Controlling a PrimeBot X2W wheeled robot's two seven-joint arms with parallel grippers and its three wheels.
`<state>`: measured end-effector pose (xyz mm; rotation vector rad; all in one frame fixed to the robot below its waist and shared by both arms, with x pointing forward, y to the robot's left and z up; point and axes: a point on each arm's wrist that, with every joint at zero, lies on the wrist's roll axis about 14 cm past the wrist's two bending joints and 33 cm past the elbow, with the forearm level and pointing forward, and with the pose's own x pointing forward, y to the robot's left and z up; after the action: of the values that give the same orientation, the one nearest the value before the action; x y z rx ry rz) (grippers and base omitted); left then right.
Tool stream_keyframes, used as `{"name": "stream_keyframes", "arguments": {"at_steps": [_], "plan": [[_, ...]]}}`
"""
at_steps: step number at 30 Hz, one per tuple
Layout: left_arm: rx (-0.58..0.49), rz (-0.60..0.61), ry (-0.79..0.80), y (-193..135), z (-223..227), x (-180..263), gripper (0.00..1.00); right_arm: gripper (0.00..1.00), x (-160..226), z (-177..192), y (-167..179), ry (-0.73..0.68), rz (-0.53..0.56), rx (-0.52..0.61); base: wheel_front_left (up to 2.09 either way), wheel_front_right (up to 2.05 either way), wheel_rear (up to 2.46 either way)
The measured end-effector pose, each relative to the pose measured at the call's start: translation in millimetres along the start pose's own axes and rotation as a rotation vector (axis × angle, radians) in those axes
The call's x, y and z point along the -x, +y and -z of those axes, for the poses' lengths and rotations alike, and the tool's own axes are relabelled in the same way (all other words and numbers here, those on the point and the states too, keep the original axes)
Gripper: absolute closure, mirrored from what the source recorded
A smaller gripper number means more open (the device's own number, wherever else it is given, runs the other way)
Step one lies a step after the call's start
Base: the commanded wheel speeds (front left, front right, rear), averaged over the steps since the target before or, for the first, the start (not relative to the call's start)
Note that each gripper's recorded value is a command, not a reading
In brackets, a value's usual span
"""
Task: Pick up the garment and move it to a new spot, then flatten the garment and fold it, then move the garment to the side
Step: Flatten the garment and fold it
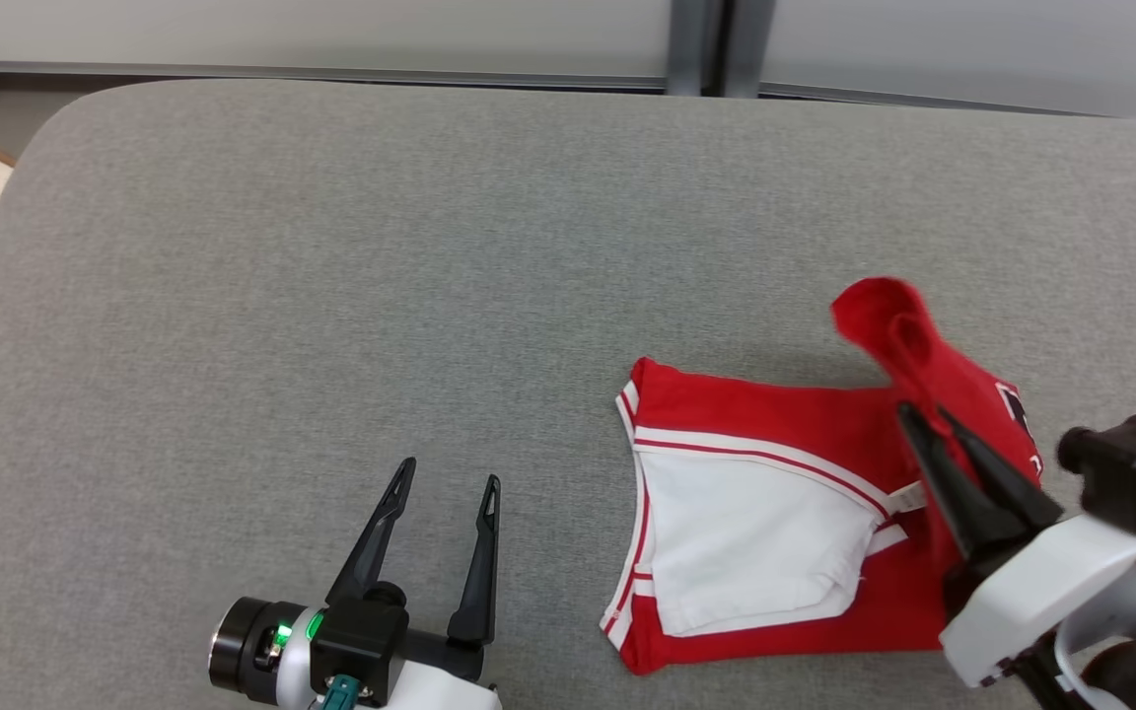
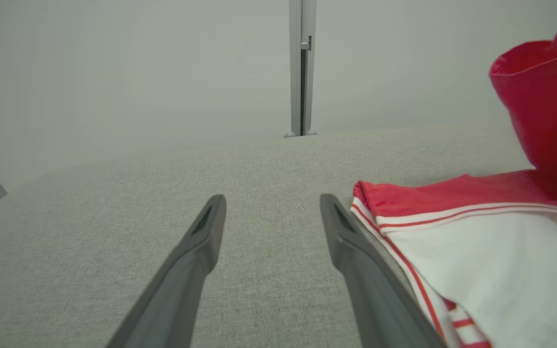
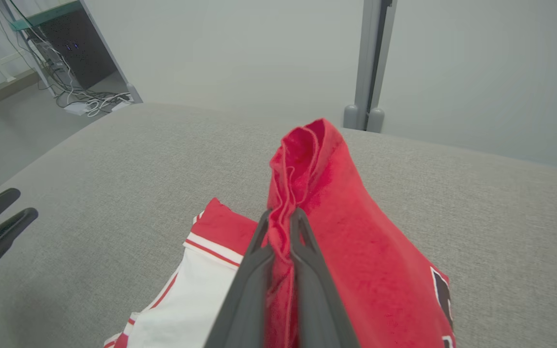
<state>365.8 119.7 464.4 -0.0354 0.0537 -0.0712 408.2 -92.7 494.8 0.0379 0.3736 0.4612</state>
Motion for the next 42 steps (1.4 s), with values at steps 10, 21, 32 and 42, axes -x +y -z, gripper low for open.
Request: {"name": "stream_keyframes", "arguments": {"at_steps": [10, 21, 32, 42], "plan": [[-0.009, -0.061, 0.001, 18, -2, 13, 0.00, 1.00, -28, 28, 75, 0.092, -0.219, -0.032, 0.00, 0.00, 0.00], [0.009, -0.087, 0.015, 21, 0, 18, 0.00, 1.00, -46, 49, 108, 0.158, -0.329, -0.030, 0.00, 0.00, 0.00], [0.021, -0.088, 0.036, 19, 7, 15, 0.00, 0.00, -38, 16, 114, 0.069, -0.380, -0.154, 0.00, 0.00, 0.00], [0.038, -0.042, -0.020, 7, -7, -10, 0.00, 0.00, -12, -31, -3, -0.221, -0.041, -0.125, 0.00, 0.00, 0.00]]}}
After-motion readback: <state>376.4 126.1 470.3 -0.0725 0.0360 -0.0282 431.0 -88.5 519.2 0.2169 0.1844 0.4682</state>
